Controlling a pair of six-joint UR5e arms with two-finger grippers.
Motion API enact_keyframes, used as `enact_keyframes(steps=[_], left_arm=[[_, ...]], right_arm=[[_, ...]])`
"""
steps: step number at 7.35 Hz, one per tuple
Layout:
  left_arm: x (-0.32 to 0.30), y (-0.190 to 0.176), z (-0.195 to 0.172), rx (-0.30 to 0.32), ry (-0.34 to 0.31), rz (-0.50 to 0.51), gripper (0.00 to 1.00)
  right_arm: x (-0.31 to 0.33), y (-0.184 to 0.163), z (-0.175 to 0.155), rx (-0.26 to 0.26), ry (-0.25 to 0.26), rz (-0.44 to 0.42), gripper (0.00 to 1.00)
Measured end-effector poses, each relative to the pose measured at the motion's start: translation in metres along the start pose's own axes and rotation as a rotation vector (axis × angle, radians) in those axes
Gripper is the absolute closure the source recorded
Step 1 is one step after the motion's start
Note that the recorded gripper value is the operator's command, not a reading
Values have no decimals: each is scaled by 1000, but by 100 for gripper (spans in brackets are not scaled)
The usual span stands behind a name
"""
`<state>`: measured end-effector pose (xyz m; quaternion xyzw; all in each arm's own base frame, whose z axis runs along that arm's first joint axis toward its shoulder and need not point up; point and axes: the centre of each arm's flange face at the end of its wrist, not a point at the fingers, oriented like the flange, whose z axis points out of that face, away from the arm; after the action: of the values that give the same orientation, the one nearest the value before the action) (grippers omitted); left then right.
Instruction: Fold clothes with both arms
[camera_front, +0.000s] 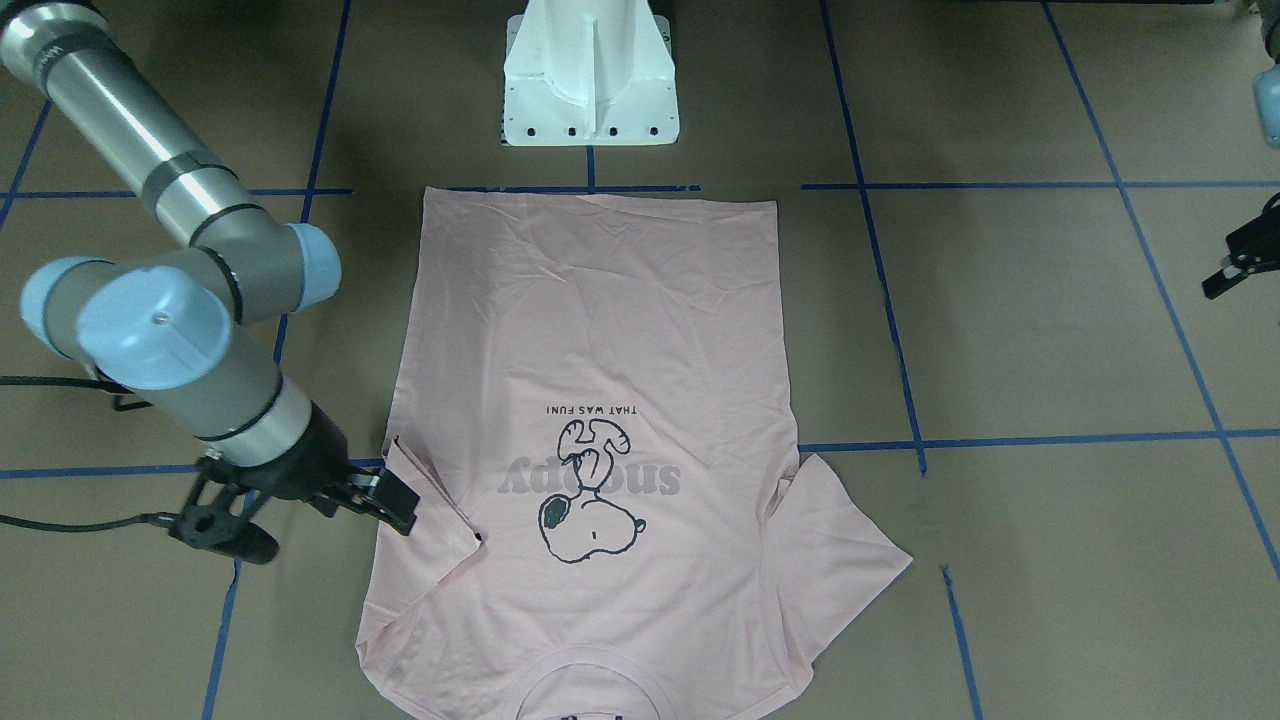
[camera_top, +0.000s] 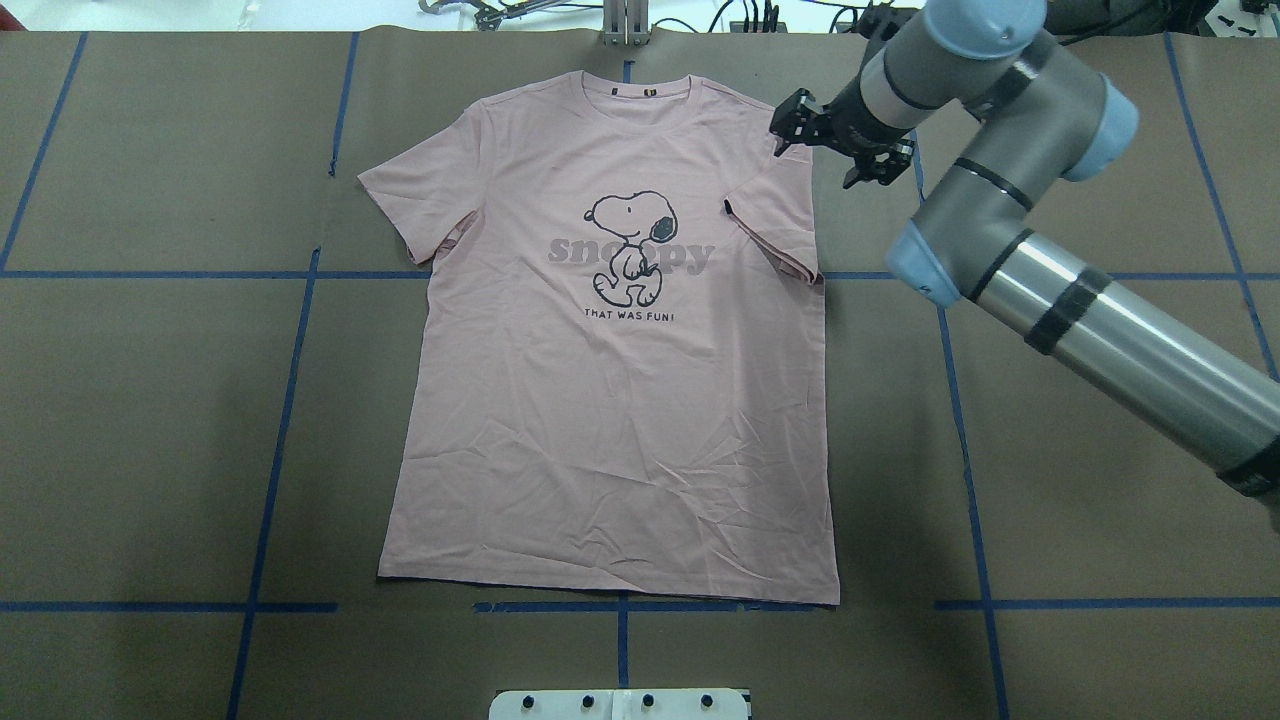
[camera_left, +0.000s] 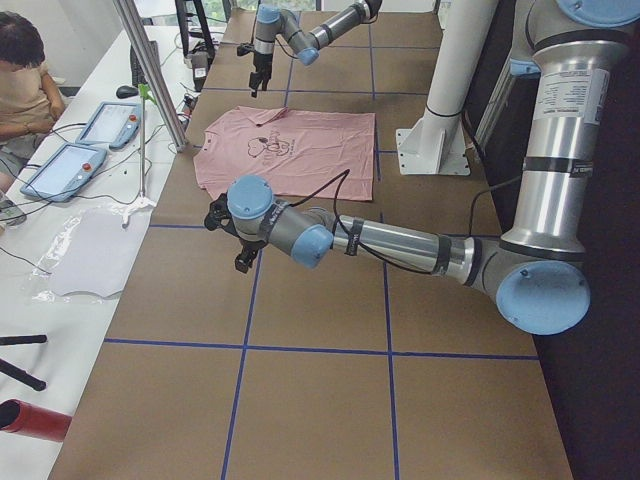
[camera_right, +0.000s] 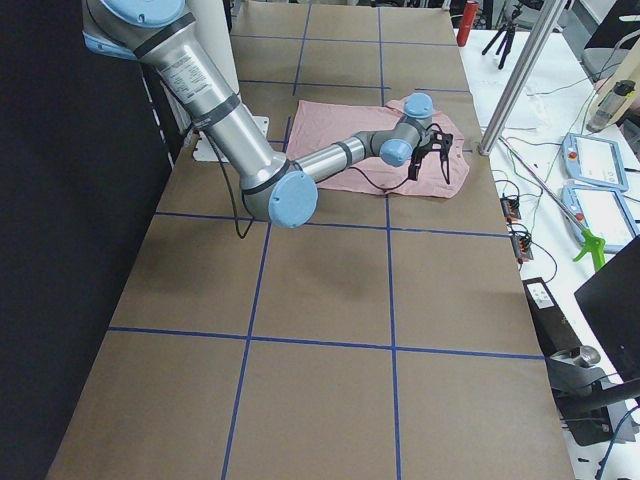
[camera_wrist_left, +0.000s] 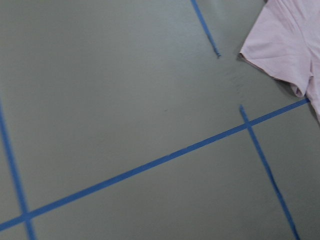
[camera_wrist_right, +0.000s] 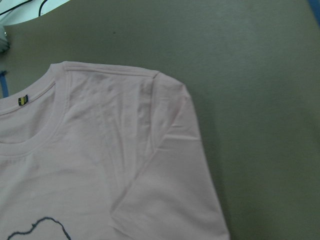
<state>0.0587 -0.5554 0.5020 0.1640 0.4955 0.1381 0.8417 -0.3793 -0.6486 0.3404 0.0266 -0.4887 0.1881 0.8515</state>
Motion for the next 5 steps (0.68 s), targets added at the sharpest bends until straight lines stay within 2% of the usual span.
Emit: enact_keyframes(steps=[1, 2, 4, 5], left_arm=[[30, -34, 32, -18, 21, -8, 1], [61, -67, 68, -37, 16, -21, 4], [103, -127, 147, -70, -45, -53, 6], [109, -144, 180, -69, -57, -53, 18]], right_arm=[[31, -1, -21, -13, -19, -4, 0], [53, 1, -36, -23, -34, -7, 0], [89, 14, -62, -33, -60, -12, 0], [103, 26, -75, -36, -69, -16, 0]])
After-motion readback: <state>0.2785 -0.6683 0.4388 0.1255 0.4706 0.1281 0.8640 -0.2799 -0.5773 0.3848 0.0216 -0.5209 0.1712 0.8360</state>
